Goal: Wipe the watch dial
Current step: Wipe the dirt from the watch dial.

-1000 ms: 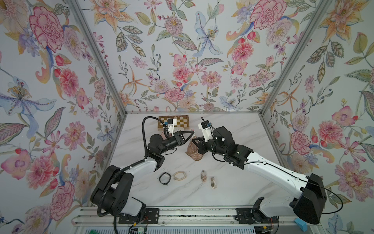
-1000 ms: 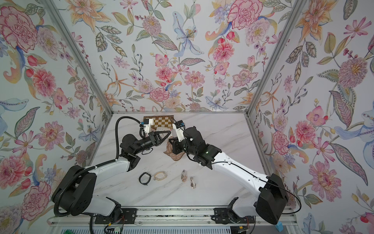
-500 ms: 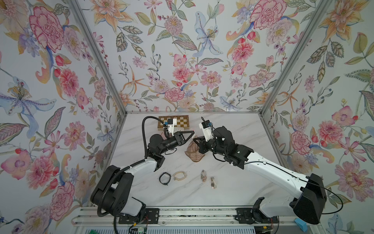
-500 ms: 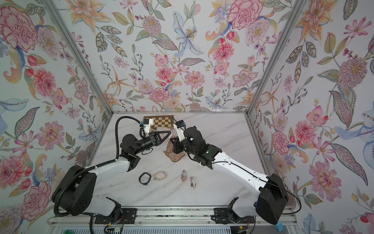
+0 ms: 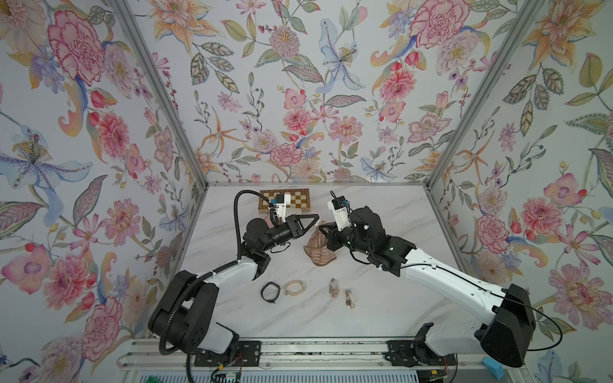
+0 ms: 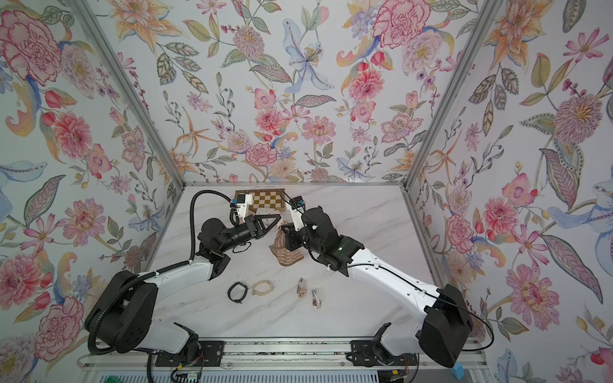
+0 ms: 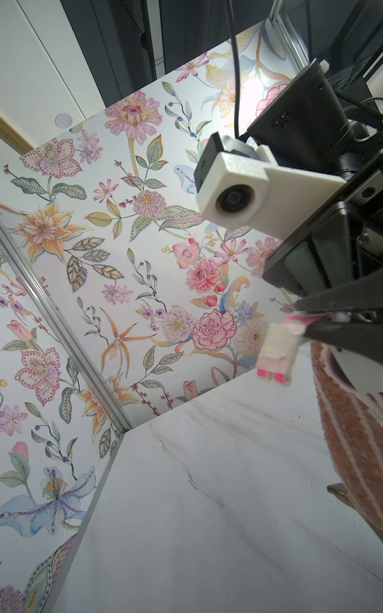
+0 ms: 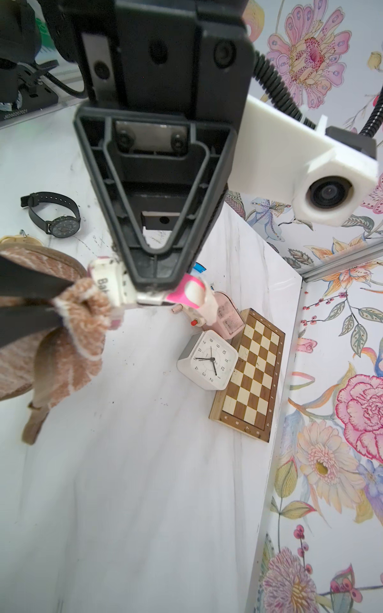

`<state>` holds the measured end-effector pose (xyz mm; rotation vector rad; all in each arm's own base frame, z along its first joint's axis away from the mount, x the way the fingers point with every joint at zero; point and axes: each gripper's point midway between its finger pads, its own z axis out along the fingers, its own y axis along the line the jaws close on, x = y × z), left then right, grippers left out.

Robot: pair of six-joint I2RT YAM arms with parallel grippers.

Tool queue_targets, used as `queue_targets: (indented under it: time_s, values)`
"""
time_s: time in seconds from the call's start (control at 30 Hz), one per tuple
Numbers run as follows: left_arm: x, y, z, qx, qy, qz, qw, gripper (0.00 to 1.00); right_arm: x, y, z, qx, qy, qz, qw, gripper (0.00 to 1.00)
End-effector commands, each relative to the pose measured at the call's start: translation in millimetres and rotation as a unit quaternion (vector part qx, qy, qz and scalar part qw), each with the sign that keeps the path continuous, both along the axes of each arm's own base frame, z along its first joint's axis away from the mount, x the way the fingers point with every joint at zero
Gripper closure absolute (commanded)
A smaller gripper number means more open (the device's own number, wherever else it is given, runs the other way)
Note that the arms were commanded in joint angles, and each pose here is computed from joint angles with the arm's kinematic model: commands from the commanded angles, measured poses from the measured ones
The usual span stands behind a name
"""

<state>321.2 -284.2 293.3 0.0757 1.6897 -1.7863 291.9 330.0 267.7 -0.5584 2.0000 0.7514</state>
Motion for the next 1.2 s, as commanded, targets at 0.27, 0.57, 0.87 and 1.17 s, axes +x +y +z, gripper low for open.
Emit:
queue_targets:
  time_s: [0.27, 0.57, 0.87, 1.17]
  values:
    - [-14.6, -6.8, 17.7, 0.005, -0.034, -0.029, 0.999, 1.0, 1.2, 2.5, 6.4, 0.01, -0.017, -0.007, 1.0, 1.0]
    - [-15.1, -5.3, 18.4, 0.008, -0.036, -0.025, 0.999, 1.0, 11.8, -7.4, 0.2, 0.005, -0.012, -0.032, 0.999, 1.0]
    - [-15.8, -6.6, 18.9, 0.01, -0.035, -0.027, 0.999, 1.0, 12.0, -9.3, 6.4, 0.025, -0.018, -0.04, 0.999, 1.0]
    - [-15.8, -6.1, 19.6, 0.015, -0.036, -0.024, 0.999, 1.0, 1.8, 6.6, 16.2, 0.064, -0.01, -0.011, 0.998, 1.0]
